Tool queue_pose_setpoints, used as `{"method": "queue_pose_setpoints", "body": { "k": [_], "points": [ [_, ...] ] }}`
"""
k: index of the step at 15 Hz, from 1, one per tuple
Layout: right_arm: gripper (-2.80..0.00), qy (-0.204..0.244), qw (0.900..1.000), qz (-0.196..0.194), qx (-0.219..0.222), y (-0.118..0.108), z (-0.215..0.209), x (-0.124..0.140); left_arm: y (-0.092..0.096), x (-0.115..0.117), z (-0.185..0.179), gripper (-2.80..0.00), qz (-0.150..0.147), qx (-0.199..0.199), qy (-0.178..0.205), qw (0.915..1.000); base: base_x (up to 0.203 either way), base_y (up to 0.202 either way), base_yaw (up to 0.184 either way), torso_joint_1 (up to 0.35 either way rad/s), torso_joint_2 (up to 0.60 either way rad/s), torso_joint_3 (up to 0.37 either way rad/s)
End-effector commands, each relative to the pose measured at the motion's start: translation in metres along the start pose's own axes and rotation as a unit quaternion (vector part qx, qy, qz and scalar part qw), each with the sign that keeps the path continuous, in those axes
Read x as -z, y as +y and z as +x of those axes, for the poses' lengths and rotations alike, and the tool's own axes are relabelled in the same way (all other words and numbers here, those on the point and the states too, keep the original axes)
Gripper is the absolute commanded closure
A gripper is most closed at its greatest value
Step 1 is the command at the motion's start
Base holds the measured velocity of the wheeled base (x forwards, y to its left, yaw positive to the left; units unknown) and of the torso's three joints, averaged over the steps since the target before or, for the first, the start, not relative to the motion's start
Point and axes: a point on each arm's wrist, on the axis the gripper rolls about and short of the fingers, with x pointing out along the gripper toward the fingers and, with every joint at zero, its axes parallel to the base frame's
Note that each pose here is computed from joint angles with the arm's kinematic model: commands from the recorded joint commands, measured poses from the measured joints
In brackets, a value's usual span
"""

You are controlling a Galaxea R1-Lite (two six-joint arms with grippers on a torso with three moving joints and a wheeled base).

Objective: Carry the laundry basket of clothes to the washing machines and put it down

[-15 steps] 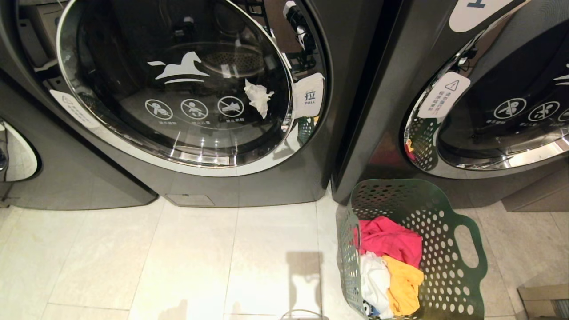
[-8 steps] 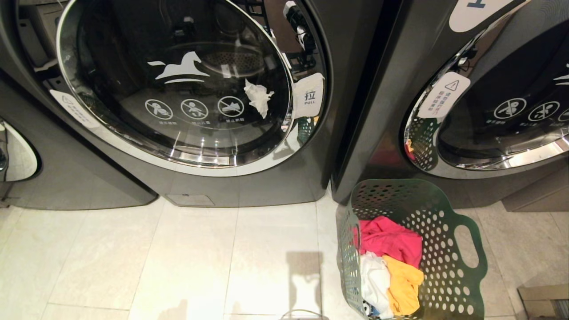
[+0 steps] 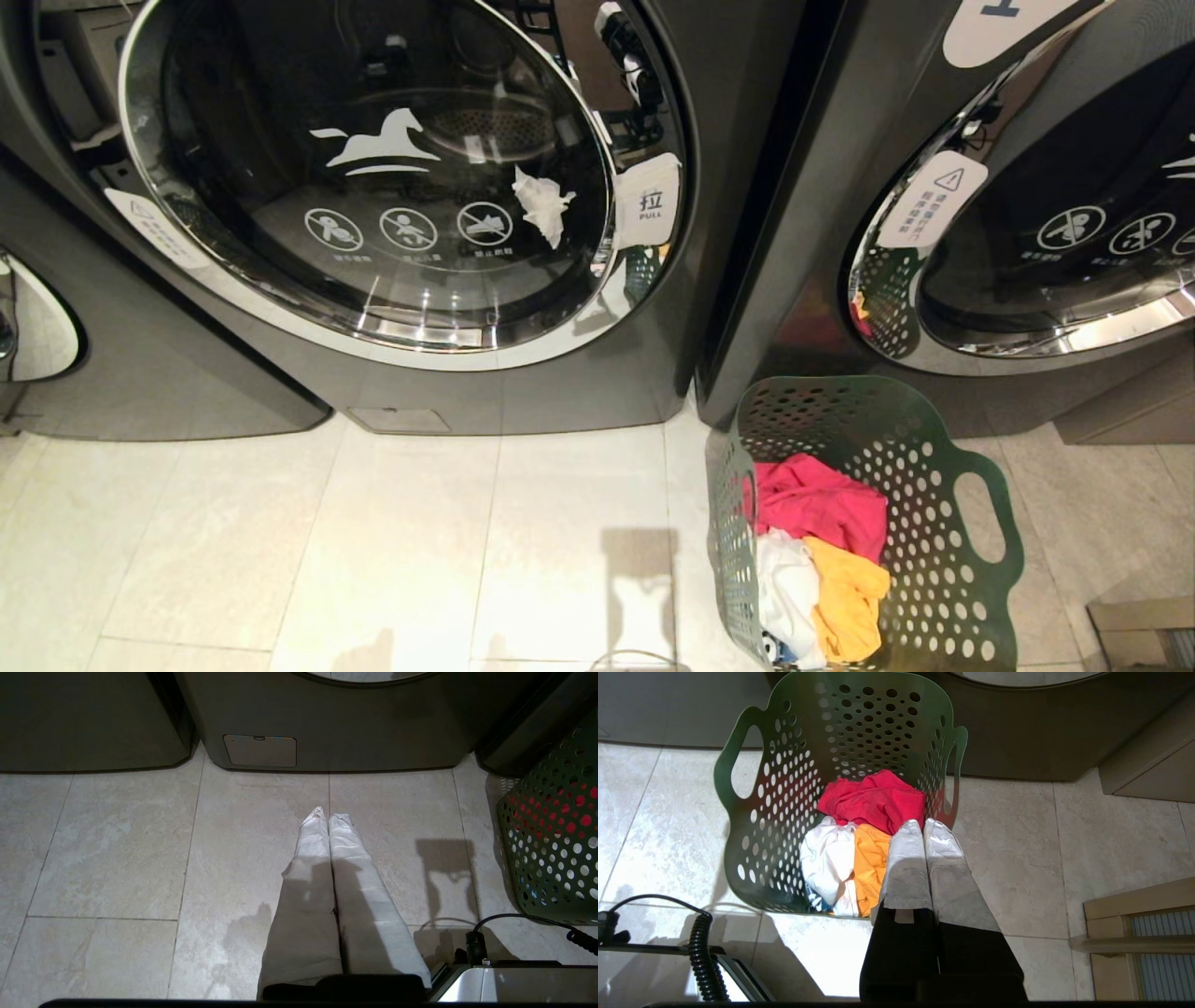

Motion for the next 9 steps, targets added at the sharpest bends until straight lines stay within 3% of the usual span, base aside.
{"method": "queue_pose_setpoints", "body": {
  "k": [1, 9],
  "points": [
    [0.0, 0.0, 1.0, 0.0, 0.0, 0.0, 0.0001, -0.0001, 0.0, -0.0001, 0.0001, 0.0, 0.0, 0.0, 0.0, 1.0, 0.0, 0.0, 0.0, 0.0, 0.0, 0.0],
    [0.0, 0.0, 1.0, 0.0, 0.0, 0.0, 0.0001, -0.0001, 0.0, -0.0001, 0.0001, 0.0, 0.0, 0.0, 0.0, 1.0, 0.0, 0.0, 0.0, 0.0, 0.0, 0.0]
  ]
}}
